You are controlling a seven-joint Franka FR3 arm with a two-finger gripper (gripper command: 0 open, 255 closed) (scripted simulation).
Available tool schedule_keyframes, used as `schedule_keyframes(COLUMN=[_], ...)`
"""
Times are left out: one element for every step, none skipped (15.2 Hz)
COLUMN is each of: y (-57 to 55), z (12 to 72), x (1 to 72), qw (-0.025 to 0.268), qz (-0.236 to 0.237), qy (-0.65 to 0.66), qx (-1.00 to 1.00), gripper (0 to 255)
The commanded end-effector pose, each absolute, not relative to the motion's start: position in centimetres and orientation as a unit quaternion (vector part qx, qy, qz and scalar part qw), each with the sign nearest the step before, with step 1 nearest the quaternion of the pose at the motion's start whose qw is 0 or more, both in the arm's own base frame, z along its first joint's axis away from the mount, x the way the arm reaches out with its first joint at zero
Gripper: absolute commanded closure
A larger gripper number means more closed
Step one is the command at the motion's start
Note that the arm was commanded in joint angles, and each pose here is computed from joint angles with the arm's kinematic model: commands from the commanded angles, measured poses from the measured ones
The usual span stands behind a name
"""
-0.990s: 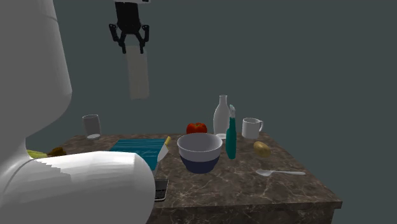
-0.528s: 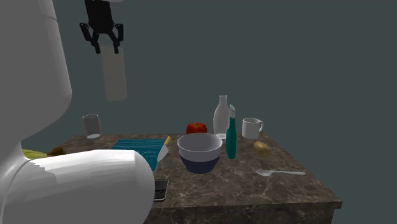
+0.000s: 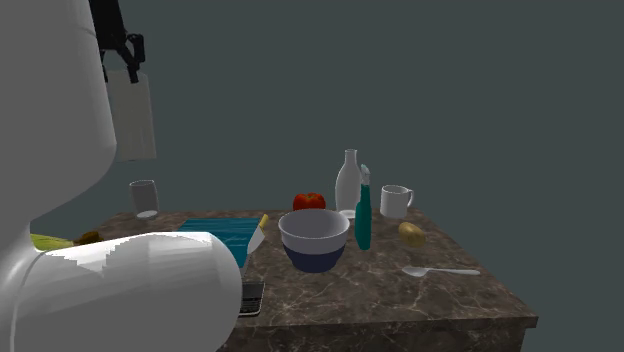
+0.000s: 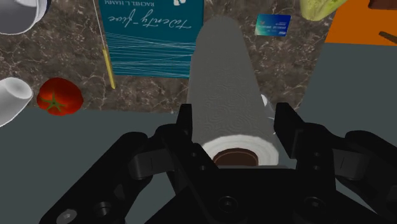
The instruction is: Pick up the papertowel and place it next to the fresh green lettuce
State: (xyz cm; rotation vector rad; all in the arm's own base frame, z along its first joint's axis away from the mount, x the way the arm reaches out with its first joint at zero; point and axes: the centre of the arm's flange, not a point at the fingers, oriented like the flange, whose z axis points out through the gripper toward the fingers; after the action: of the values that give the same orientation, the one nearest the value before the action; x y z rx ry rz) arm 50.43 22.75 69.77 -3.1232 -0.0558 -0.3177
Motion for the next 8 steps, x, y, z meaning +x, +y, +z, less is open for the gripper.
schedule_keyframes(y=[25.3, 26.6, 27.9, 27.9, 27.9, 27.9, 27.9, 27.9], z=[69.9, 69.9, 69.9, 69.4, 68.8, 68.3, 67.8, 67.2], x=[49.6, 49.3, 49.0, 49.0, 49.0, 49.0, 49.0, 49.0], qw=[0.001, 0.001, 0.001, 0.001, 0.001, 0.001, 0.001, 0.001], qz=[-0.101, -0.101, -0.101, -0.101, -0.101, -0.101, -0.101, -0.101], qy=[-0.017, -0.017, -0.017, -0.017, -0.017, -0.017, -0.017, -0.017], qx=[-0.995, -0.995, -0.995, -0.995, -0.995, -0.995, -0.995, -0.995], gripper=[255, 255, 255, 255, 255, 255, 255, 255])
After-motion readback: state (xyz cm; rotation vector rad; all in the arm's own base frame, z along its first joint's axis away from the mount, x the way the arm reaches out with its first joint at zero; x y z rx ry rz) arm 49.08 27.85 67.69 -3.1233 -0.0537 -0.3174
